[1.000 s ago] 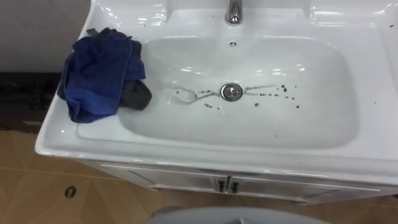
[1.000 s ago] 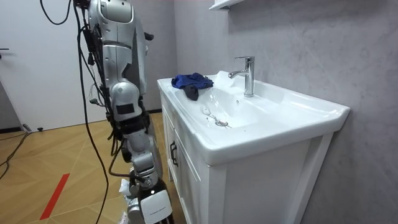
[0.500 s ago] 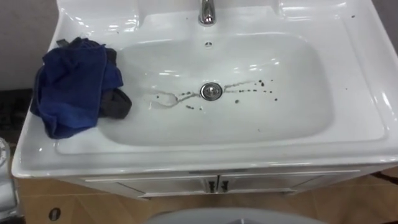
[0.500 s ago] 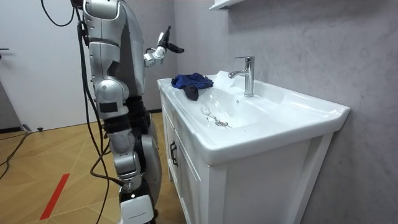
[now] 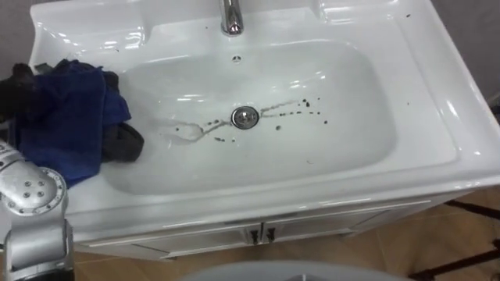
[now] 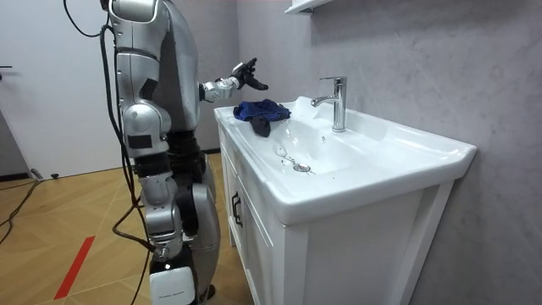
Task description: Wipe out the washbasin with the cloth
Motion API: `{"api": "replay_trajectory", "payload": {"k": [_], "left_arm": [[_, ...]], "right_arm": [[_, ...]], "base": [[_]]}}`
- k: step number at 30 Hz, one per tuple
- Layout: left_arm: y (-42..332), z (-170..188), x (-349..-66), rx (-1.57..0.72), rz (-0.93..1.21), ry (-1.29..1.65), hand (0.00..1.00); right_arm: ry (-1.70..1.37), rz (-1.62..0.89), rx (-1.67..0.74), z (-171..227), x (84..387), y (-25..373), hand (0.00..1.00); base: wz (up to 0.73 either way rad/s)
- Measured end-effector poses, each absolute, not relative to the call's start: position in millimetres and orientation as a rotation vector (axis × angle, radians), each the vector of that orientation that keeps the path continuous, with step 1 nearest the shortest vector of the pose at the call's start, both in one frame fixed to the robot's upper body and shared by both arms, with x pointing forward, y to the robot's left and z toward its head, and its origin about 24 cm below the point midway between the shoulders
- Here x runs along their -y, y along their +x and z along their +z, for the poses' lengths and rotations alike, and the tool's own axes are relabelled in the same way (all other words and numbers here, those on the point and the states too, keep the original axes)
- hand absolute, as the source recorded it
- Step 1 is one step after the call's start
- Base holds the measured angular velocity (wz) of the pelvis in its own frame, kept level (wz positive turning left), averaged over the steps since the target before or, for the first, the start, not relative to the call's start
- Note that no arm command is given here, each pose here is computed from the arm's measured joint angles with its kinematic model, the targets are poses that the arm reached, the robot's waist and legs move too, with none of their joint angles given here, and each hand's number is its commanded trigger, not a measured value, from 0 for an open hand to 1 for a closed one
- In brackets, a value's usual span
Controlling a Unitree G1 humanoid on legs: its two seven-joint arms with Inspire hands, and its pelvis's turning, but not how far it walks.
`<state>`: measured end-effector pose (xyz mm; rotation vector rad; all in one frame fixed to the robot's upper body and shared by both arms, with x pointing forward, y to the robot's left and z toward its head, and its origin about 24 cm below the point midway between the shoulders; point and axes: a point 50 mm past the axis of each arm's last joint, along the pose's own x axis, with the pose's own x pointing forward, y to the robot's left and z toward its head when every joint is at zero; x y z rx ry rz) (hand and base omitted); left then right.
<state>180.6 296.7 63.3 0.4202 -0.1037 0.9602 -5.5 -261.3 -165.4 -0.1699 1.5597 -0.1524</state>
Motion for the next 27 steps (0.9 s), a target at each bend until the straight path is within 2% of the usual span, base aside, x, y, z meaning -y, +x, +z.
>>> {"api": "replay_trajectory", "payload": {"k": [12,19,27], "left_arm": [[190.4,30.7,-269.6,-0.038,0.764,0.382,0.00],[196.4,27.5,-252.7,-0.036,0.672,0.424,0.00],[198.0,26.5,-248.1,-0.037,0.646,0.421,0.00]], "right_arm": [[-0.144,-0.103,-1.565,-168.8,249.8,-3.3,0.00],[-0.148,-0.112,-1.552,-169.2,249.2,6.6,0.00],[-0.148,-0.112,-1.548,-169.3,248.8,7.6,0.00]], "base": [[-0.02],[0.00],[-0.01]]}}
